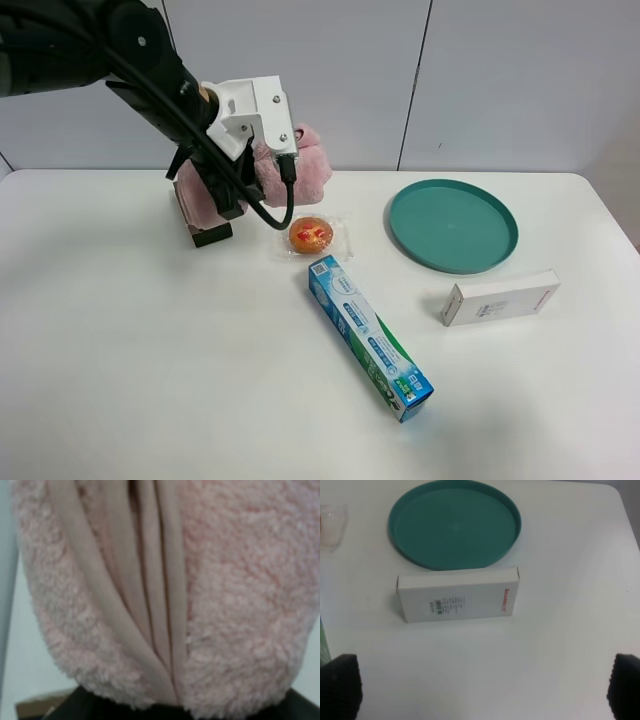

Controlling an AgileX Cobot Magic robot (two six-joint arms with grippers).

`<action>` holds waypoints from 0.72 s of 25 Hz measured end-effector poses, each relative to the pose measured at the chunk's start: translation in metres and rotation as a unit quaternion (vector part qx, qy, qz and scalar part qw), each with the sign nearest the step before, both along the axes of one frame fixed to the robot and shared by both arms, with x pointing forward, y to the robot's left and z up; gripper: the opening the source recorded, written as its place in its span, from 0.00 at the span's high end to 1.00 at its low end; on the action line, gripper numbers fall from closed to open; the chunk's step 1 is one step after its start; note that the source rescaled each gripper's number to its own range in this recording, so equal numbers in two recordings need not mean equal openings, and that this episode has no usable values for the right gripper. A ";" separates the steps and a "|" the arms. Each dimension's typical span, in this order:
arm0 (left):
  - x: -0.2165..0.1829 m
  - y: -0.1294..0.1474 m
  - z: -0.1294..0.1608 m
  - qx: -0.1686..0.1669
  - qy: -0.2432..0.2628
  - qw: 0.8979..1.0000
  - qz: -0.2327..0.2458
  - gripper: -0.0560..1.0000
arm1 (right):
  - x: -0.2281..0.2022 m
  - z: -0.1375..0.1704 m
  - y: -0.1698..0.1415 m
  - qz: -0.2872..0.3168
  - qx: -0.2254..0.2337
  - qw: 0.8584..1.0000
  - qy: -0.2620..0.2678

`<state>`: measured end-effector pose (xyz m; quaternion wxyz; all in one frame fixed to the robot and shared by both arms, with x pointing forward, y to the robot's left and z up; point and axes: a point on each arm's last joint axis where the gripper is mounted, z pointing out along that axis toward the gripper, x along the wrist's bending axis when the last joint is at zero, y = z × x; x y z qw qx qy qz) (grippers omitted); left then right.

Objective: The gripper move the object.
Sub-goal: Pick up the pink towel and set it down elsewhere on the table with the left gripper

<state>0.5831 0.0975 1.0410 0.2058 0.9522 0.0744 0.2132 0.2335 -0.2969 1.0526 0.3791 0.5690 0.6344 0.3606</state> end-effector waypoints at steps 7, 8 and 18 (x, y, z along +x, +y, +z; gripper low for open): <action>0.040 -0.022 -0.009 0.030 -0.046 0.997 -0.062 0.95 | 0.000 0.000 0.000 0.000 0.000 1.000 0.000; 0.046 -0.025 -0.011 0.032 -0.051 0.996 -0.069 0.95 | 0.000 0.000 0.000 0.000 0.000 1.000 0.000; 0.086 -0.044 -0.053 0.050 -0.056 0.993 -0.090 0.95 | 0.000 0.000 0.000 0.000 0.000 1.000 0.000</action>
